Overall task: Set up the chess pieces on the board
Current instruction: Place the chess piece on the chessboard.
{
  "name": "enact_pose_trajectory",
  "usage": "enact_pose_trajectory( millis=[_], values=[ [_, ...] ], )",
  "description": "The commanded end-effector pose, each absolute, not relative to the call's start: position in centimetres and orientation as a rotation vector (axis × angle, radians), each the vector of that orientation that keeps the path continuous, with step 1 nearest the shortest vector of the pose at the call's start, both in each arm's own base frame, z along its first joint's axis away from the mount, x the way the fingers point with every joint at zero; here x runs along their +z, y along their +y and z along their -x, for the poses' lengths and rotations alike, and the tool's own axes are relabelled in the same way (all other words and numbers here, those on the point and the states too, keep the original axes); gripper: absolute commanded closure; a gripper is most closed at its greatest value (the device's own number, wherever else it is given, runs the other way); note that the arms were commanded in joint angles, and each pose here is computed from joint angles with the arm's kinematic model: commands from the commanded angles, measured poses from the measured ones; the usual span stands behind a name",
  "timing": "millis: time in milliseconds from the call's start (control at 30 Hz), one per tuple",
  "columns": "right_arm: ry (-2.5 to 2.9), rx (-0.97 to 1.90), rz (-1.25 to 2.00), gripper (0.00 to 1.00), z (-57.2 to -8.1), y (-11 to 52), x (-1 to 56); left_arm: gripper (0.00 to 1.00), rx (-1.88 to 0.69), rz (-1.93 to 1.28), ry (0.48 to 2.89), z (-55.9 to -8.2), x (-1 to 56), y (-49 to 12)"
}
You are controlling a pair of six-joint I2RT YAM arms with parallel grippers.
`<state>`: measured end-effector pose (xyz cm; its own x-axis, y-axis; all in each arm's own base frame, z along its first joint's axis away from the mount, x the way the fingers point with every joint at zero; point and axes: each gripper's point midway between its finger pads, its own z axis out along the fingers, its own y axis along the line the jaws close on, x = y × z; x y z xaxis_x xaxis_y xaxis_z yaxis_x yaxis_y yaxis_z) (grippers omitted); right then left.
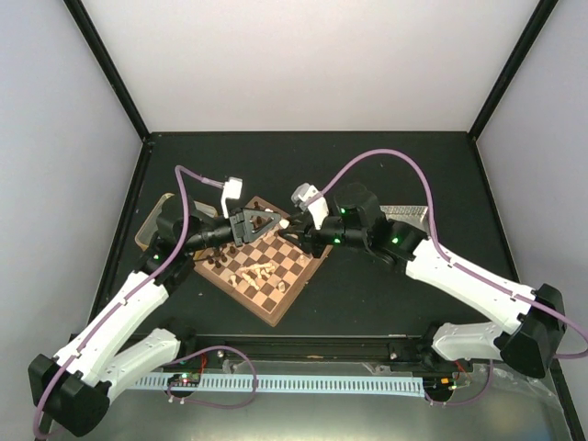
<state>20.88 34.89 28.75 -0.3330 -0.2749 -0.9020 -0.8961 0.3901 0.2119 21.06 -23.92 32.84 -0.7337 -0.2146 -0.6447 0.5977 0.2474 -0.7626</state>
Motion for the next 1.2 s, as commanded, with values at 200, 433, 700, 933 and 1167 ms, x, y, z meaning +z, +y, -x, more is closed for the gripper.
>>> enact_pose_trajectory(
  millis=[200, 433, 700, 933, 1167],
  values=[
    [1.713, 0.95, 1.128, 0.56, -19.3, 36.2, 30.8, 0.98, -1.502, -0.359, 1.872, -21.2, 32.9, -23.7],
    [1.716, 0.902, 1.08, 0.79, -20.5, 36.3, 31.1, 0.98, -1.505, -0.368, 1.882, -20.9, 32.8, -23.7],
    [1.678, 0.843, 1.103, 0.97, -20.6, 35.7, 30.4, 0.51, -1.547, -0.328, 1.884, -20.1, 33.6, -23.2],
    [1.639, 0.821, 1.188, 0.96, -19.7, 35.4, 29.6, 0.39, -1.657, -0.342, 1.982, -18.9, 33.4, -23.4],
    [1.633, 0.836, 1.225, 0.96, -19.3, 35.6, 29.3, 0.53, -1.667, -0.319, 2.027, -19.8, 32.2, -23.7]
  ],
)
